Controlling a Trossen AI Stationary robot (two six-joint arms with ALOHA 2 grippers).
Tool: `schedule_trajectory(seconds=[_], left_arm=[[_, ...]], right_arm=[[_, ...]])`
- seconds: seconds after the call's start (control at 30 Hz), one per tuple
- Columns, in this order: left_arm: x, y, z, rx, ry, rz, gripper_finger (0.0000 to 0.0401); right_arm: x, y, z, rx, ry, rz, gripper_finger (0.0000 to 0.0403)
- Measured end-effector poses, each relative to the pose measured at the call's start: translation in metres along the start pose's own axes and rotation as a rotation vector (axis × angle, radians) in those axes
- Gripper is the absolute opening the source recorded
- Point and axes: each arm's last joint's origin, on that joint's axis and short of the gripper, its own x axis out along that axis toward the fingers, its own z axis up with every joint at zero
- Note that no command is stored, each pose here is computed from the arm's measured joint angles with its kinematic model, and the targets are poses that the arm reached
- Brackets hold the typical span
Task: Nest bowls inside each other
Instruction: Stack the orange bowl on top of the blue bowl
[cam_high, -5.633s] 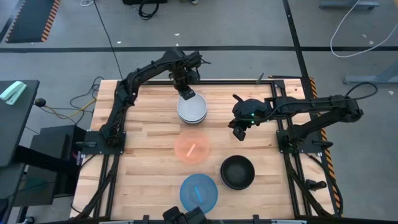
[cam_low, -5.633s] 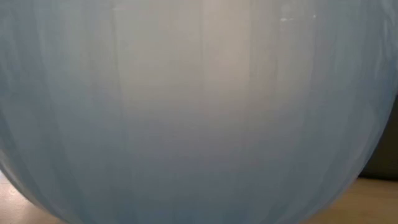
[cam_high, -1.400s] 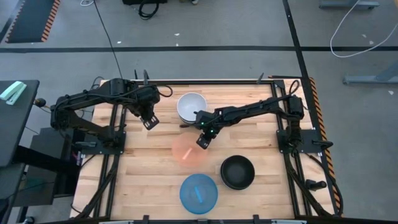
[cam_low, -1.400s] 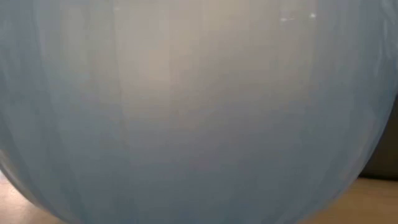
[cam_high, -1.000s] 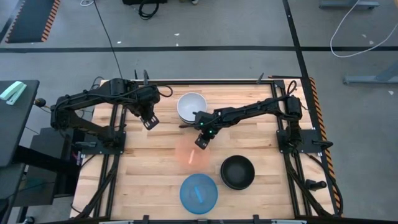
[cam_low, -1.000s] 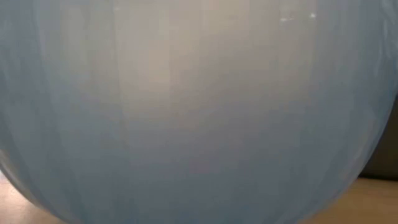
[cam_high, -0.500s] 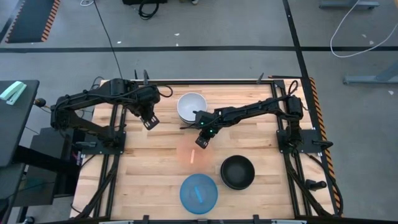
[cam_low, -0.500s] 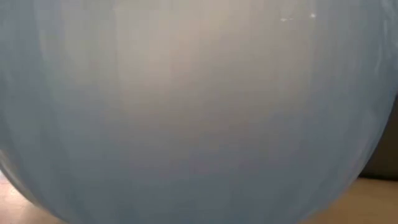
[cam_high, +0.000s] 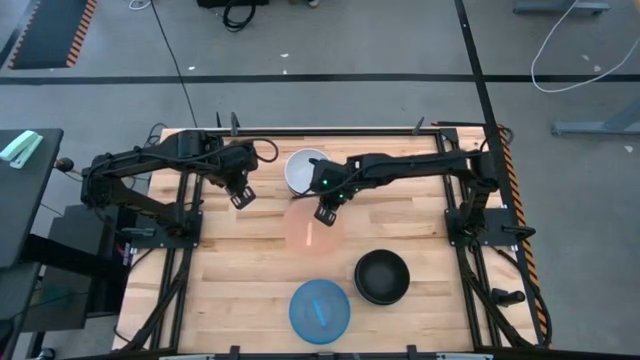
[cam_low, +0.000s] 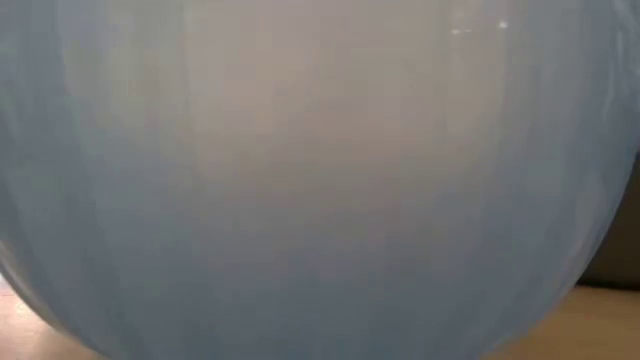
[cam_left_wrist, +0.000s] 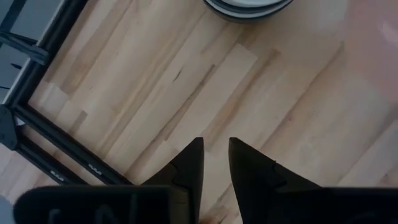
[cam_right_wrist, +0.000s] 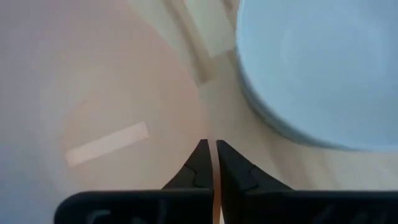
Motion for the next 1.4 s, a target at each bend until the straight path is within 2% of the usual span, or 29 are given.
schedule_trajectory(seconds=[0.17, 0.3, 0.4, 0.5, 0.67, 0.83, 0.97, 1.07, 1.17, 1.4], left_arm=[[0.000, 0.000, 0.000, 0.001, 0.003, 0.002, 0.0074], [0.000, 0.002, -0.004, 0.012, 0.040, 0.028, 0.0069], [0.000, 0.006, -0.010, 0.023, 0.080, 0.093, 0.0065], [0.001, 0.010, -0.017, 0.020, 0.059, 0.087, 0.0062], [0.011, 0.014, -0.031, 0.006, 0.100, 0.113, 0.0054], [0.022, 0.015, -0.040, -0.026, 0.102, 0.117, 0.0045], [0.028, 0.015, -0.042, -0.040, 0.101, 0.117, 0.0038], [0.032, 0.013, -0.040, -0.042, 0.087, 0.110, 0.0032], [0.036, 0.012, -0.039, -0.045, 0.074, 0.104, 0.0026], [0.038, 0.009, -0.035, -0.016, 0.030, 0.080, 0.0014]], right_arm=[[-0.025, -0.005, 0.014, -0.047, -0.014, -0.103, 0.0005], [-0.036, -0.023, 0.024, -0.045, -0.014, -0.157, 0.0005], [-0.043, -0.041, 0.034, -0.024, -0.045, -0.175, 0.0005], [-0.050, -0.061, 0.043, -0.006, -0.069, -0.198, 0.0005], [-0.071, -0.089, 0.059, 0.020, -0.139, -0.231, 0.0005], [-0.091, -0.111, 0.070, 0.052, -0.195, -0.230, 0.0005], [-0.095, -0.119, 0.068, 0.064, -0.161, -0.230, 0.0005], [-0.094, -0.118, 0.059, 0.056, -0.062, -0.232, 0.0005], [-0.095, -0.105, 0.047, 0.029, 0.038, -0.258, 0.0005], [-0.118, -0.062, 0.030, -0.005, 0.033, -0.239, 0.0005]])
